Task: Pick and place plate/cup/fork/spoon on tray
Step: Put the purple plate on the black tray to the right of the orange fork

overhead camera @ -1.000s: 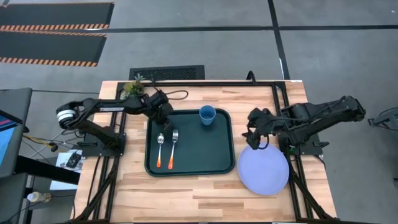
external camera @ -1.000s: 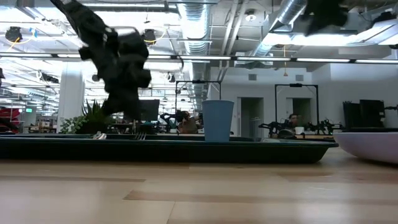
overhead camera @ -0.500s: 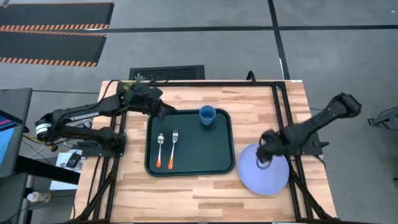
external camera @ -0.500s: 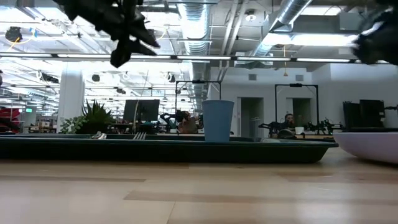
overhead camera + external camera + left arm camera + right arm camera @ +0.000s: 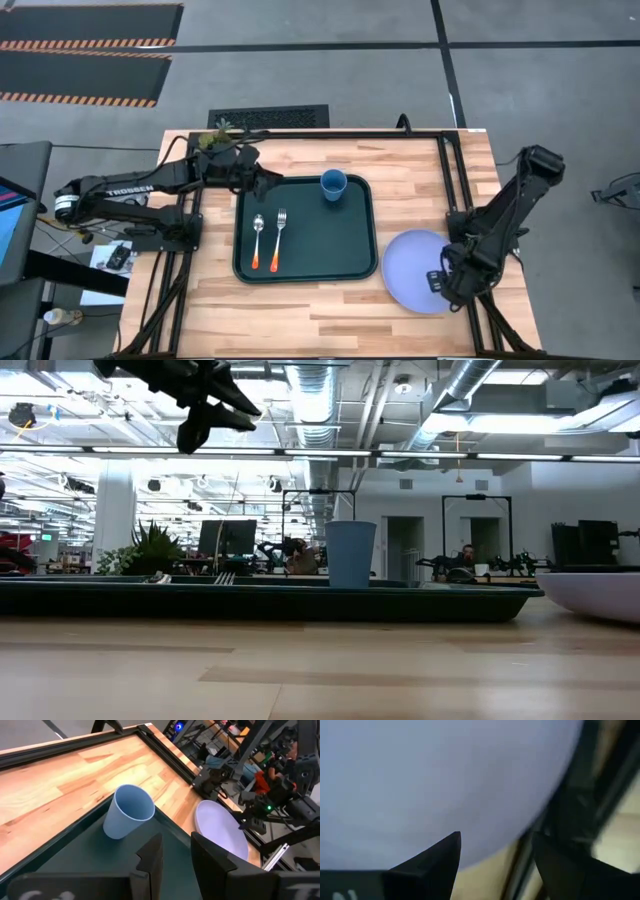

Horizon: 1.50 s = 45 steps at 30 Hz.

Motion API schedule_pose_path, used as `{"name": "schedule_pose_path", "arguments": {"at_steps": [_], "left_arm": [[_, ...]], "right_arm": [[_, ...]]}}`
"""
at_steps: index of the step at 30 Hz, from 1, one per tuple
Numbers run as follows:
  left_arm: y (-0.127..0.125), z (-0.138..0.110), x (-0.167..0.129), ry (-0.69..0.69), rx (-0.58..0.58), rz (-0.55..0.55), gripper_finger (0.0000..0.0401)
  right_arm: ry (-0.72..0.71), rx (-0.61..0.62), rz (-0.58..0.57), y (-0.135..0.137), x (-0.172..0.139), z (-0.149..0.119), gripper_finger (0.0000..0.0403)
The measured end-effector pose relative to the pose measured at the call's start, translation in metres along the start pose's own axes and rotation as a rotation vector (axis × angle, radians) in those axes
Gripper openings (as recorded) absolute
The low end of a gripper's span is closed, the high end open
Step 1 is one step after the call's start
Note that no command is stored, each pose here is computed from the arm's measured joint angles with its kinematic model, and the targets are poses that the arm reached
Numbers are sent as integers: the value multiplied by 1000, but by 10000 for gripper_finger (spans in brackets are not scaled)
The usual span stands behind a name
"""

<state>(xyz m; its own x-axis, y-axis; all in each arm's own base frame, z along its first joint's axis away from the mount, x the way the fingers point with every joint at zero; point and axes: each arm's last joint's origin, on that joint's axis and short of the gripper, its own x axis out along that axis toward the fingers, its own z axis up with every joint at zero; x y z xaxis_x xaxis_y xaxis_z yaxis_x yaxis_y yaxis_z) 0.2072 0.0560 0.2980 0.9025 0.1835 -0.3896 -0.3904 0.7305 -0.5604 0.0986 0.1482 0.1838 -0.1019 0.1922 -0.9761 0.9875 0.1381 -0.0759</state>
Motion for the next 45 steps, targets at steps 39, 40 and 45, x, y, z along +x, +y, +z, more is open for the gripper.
{"name": "schedule_pose_path", "arguments": {"at_steps": [39,40,45], "left_arm": [[-12,-10,1,25,-5,-21,85],[-12,-10,1,21,-4,-17,85],[-12,-10,1,17,-4,-11,85]], "right_arm": [[-85,-964,-155,58,-13,171,269],[-75,-962,-176,60,-10,172,267],[-22,-951,-242,64,2,175,200]]}}
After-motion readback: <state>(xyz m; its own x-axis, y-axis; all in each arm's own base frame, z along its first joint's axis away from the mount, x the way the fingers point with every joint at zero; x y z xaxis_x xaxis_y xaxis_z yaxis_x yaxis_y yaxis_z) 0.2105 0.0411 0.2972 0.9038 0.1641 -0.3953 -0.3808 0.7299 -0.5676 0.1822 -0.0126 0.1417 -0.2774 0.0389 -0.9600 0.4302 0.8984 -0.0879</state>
